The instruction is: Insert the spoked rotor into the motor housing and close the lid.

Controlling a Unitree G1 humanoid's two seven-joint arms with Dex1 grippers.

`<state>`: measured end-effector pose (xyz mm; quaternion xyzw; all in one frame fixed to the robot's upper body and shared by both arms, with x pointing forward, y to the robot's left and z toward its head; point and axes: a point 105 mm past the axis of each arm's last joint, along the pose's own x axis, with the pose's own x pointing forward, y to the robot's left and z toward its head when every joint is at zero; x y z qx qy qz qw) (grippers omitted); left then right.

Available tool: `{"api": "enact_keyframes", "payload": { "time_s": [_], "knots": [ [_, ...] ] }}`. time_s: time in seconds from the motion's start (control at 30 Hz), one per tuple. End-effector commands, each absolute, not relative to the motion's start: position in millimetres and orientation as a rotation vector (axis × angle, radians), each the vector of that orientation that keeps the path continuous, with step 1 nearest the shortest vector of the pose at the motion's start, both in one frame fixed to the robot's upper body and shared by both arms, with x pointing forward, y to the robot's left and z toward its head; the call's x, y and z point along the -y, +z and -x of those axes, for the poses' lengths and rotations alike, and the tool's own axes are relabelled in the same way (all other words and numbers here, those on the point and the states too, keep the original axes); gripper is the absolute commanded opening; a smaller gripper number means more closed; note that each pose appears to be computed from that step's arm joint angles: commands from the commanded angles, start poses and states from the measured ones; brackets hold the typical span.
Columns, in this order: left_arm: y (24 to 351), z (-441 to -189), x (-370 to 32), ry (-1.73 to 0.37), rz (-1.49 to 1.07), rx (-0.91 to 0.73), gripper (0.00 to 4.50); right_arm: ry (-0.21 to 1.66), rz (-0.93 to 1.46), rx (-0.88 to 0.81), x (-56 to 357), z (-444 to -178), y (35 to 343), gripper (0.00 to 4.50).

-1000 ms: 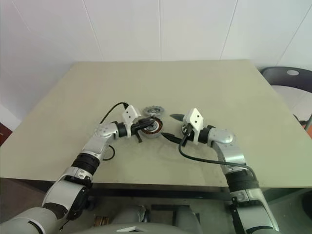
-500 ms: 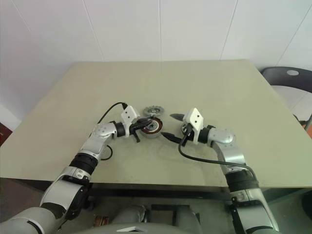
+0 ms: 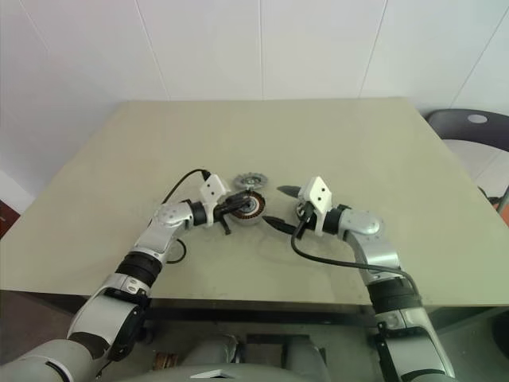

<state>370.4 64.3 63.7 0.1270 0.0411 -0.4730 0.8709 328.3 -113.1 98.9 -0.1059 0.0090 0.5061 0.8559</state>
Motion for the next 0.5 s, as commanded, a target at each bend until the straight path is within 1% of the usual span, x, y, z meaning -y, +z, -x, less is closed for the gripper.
{"api": "enact_keyframes", "payload": {
  "time_s": [0.03,0.13,0.5],
  "knots": [
    [79.3,-376.6,-69.9,-0.941,-0.255,-0.027,1.06,1.062,0.231,0.037,109.4,-330.0,110.0,4.5],
    [82.5,-384.2,-77.7,-0.878,-0.239,-0.024,1.99,1.061,0.231,0.038,109.1,-330.2,109.6,4.5],
    [81.6,-376.8,-73.4,-0.92,-0.201,-0.026,1.99,1.058,0.229,0.038,107.1,-331.4,108.5,4.5]
  ]
}}
